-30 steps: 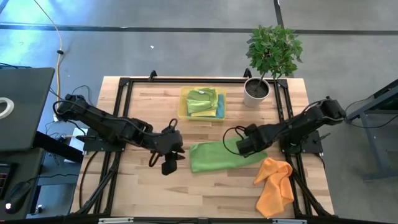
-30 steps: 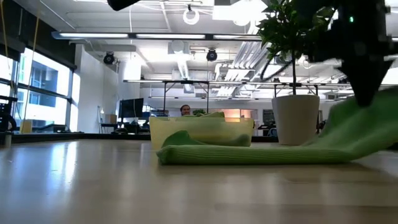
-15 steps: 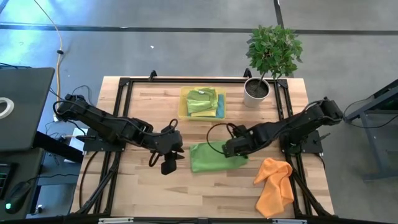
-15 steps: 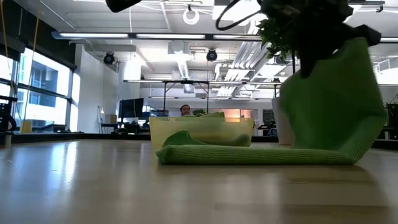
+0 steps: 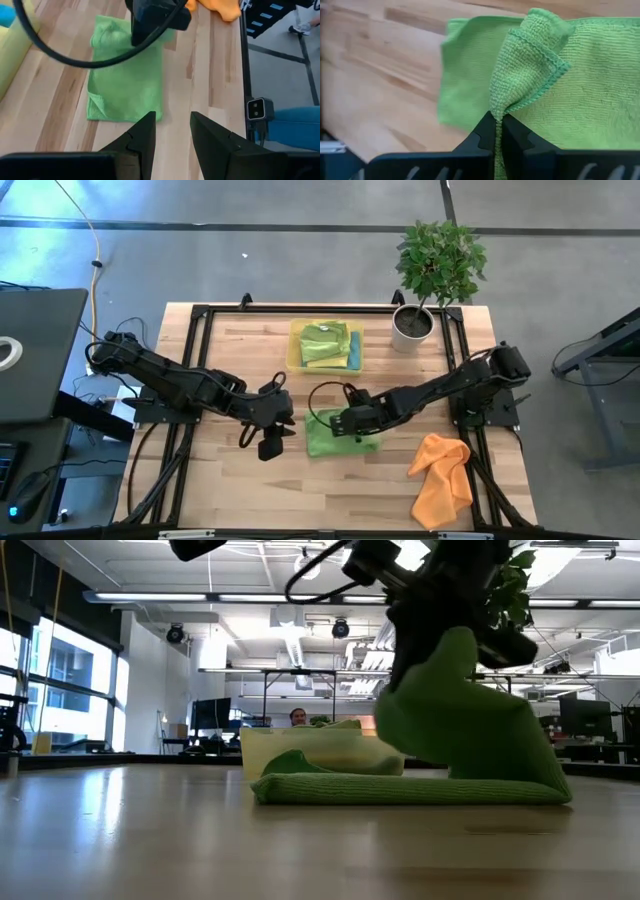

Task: Fold microfiber towels
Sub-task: Fold the green microfiber cloth

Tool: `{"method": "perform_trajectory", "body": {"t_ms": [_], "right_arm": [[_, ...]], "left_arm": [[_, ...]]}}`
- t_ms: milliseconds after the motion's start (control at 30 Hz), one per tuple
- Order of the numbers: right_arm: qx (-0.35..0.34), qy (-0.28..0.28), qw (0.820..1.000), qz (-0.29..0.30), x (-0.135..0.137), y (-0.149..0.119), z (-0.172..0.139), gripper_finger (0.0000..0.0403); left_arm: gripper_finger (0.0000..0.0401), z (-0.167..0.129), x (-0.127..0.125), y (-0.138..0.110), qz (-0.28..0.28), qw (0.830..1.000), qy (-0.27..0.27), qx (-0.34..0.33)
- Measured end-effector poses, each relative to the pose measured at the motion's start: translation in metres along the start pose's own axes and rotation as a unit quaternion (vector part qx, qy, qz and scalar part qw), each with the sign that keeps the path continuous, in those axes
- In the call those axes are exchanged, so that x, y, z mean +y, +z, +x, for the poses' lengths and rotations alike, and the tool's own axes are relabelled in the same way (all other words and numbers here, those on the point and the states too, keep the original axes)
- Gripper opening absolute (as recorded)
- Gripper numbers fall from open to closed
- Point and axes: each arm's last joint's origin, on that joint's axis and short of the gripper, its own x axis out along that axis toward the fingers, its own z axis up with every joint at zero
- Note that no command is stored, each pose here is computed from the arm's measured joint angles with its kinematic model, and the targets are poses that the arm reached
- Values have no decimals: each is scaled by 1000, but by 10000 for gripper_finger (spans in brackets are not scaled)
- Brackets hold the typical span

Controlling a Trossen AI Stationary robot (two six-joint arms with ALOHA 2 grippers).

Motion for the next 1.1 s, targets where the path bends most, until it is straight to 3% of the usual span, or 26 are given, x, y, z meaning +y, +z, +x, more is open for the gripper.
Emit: {"method": "perform_trajectory", "body": {"t_ms": [467, 800, 1100], "right_arm": [[-62, 70, 996, -10, 15, 3, 6, 0], [-46, 98, 994, -24, 22, -4, 39, 0], [-56, 113, 991, -32, 25, -4, 48, 1]], "left_arm": [[113, -1, -5, -3, -3, 1000, -19, 10], [113, -1, -7, -5, -4, 1000, -20, 14], [113, -1, -6, -5, -4, 1000, -12, 17]]}}
